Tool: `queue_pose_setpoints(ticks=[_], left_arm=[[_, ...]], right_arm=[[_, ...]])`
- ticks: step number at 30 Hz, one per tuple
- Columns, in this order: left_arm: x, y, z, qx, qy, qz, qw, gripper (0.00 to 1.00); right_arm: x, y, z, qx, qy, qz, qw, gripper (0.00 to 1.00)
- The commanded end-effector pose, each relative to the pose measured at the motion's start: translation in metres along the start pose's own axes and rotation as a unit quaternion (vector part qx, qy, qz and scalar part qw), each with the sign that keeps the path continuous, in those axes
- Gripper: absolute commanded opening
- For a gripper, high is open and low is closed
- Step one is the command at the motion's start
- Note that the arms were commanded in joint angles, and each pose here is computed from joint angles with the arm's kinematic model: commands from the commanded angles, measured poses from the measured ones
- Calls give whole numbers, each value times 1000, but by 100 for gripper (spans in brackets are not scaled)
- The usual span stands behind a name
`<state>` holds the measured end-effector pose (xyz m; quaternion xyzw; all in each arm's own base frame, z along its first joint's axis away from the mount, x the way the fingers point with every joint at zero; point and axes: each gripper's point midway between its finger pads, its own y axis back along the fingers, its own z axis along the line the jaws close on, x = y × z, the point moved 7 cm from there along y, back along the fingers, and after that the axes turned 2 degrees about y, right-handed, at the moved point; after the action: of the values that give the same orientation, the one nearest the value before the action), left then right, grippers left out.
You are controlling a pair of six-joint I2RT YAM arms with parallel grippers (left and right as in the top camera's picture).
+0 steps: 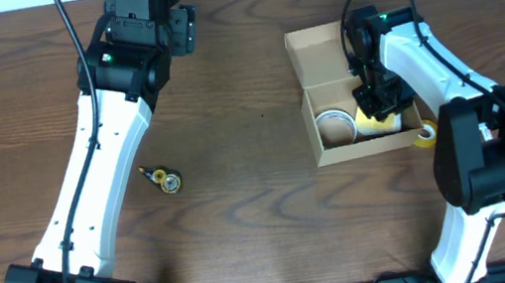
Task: Pack container
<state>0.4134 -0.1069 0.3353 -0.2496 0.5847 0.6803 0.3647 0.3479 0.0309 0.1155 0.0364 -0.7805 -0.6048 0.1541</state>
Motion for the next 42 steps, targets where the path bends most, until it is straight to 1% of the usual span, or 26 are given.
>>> queue_pose_setpoints(ticks=[1,5,7,9,11,12,13,14,15,17,18,20,23,28,38,42], left_arm=[[-10,10,4,2,13,-18,1000,83],[-10,10,5,2,14,-20,1000,83],[-11,10,5,2,14,-21,1000,83],[-11,10,5,2,14,-21,1000,83],[-11,10,5,2,14,-21,1000,83],[-11,10,4,5,14,-21,1000,83],[-11,11,3,9,14,-21,1000,83],[-11,10,2,14,14,-21,1000,83],[-11,10,1,18,14,-21,1000,83],[-11,10,0,23,13,-21,999,83],[-10,10,0,24,13,-20,999,83],[-9,10,0,23,12,-17,1000,83],[-9,10,0,23,12,-17,1000,83],[-10,10,1,21,13,-19,1000,83],[-9,6,15,16,25,-16,999,83],[-9,6,15,16,25,-16,999,83]], right_arm=[[-1,-9,-3,12,-5,16,1000,29],[-6,-9,-3,10,-9,2,1000,28],[-11,-9,-2,5,-6,-12,1000,26],[-13,-9,-2,5,-6,-17,1000,20],[-12,-9,2,-18,-6,-16,1000,12],[-12,-9,3,-25,-6,-18,999,12],[-14,-9,3,-29,-11,-23,999,10],[-18,-9,2,-29,-19,-32,999,5],[-22,-9,1,-28,-27,-46,998,4],[-37,-7,-2,-24,-39,-86,995,10],[-45,-5,-4,-20,-47,-111,992,10],[-59,-2,-6,-17,-58,-150,987,7],[-64,0,-8,-12,-67,-167,984,7],[-63,0,-8,-13,-65,-163,984,9],[-33,-8,-5,-7,-49,-76,996,10],[-32,-14,-6,-8,-53,-74,996,12]])
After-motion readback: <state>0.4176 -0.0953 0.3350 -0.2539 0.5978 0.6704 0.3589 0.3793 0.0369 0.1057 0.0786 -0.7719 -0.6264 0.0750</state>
